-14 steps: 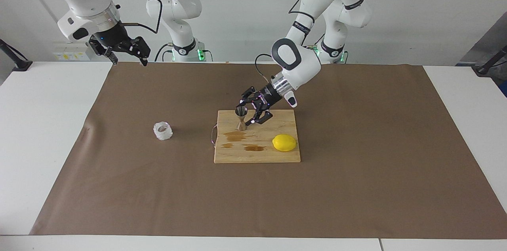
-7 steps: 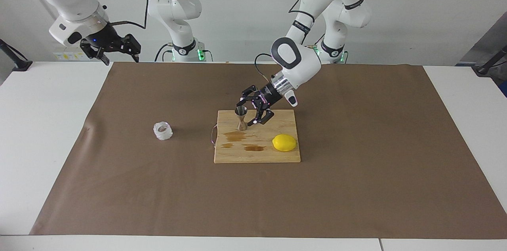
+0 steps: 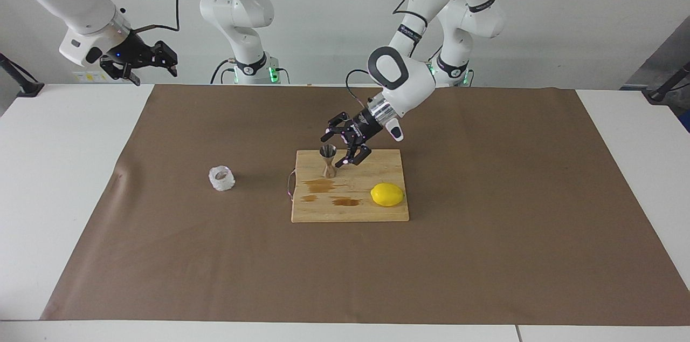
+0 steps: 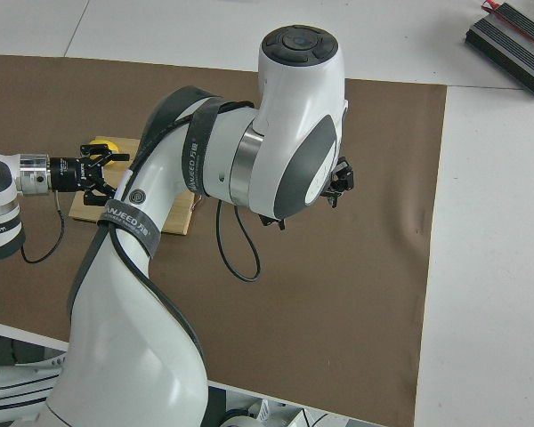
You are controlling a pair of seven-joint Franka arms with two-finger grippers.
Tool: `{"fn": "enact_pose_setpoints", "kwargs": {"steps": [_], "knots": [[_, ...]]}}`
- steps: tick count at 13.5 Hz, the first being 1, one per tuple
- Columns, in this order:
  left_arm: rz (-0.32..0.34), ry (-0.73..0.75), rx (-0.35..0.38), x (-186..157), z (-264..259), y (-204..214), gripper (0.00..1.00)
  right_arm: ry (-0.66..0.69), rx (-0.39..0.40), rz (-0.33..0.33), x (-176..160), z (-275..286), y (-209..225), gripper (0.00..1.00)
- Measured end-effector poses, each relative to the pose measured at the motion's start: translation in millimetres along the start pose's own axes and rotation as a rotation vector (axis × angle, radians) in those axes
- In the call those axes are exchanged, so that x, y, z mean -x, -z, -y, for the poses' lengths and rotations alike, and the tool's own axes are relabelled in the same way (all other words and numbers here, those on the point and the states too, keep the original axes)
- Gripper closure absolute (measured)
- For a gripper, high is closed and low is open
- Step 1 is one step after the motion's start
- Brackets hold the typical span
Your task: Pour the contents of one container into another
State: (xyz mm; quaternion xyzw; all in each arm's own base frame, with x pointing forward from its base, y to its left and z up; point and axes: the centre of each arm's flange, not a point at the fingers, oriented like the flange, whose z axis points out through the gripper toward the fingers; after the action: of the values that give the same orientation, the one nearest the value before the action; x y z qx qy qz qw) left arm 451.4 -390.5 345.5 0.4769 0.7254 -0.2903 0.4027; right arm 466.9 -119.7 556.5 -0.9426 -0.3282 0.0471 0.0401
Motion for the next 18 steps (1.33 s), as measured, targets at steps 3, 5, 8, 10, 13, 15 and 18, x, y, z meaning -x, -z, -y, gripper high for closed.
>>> {"fn": "enact_pose_setpoints", "kwargs": {"steps": [3,5,8,10,13,15,18], "knots": [[0.016,-0.061,-0.038,5.8,-16.8,13.1,0.0,0.231,0.07,-0.044,-3.1,-10.4,-10.9,0.0],[0.029,-0.093,-0.066,6.8,-34.1,26.1,0.0,0.317,0.06,-0.082,4.3,-19.1,-25.1,0.0],[-0.002,-0.17,-0.155,4.1,-63.4,46.3,0.0,0.442,0.031,-0.169,20.1,-46.8,-53.1,0.0],[-0.069,-0.201,-0.219,1.9,-89.0,66.4,0.0,0.474,-0.013,-0.227,22.7,-60.5,-73.1,0.0],[-0.146,-0.307,-0.27,8.3,-119.1,92.4,0.0,0.534,-0.082,-0.343,17.2,-79.4,-112.7,0.0],[-0.207,-0.385,-0.3,11.9,-137.9,109.8,0.0,0.535,-0.095,-0.379,10.4,-89.6,-135.1,0.0],[-0.324,-0.518,-0.335,18.6,-165.8,137.4,0.0,0.529,-0.083,-0.446,-10.1,-99.8,-164.3,0.0]]}}
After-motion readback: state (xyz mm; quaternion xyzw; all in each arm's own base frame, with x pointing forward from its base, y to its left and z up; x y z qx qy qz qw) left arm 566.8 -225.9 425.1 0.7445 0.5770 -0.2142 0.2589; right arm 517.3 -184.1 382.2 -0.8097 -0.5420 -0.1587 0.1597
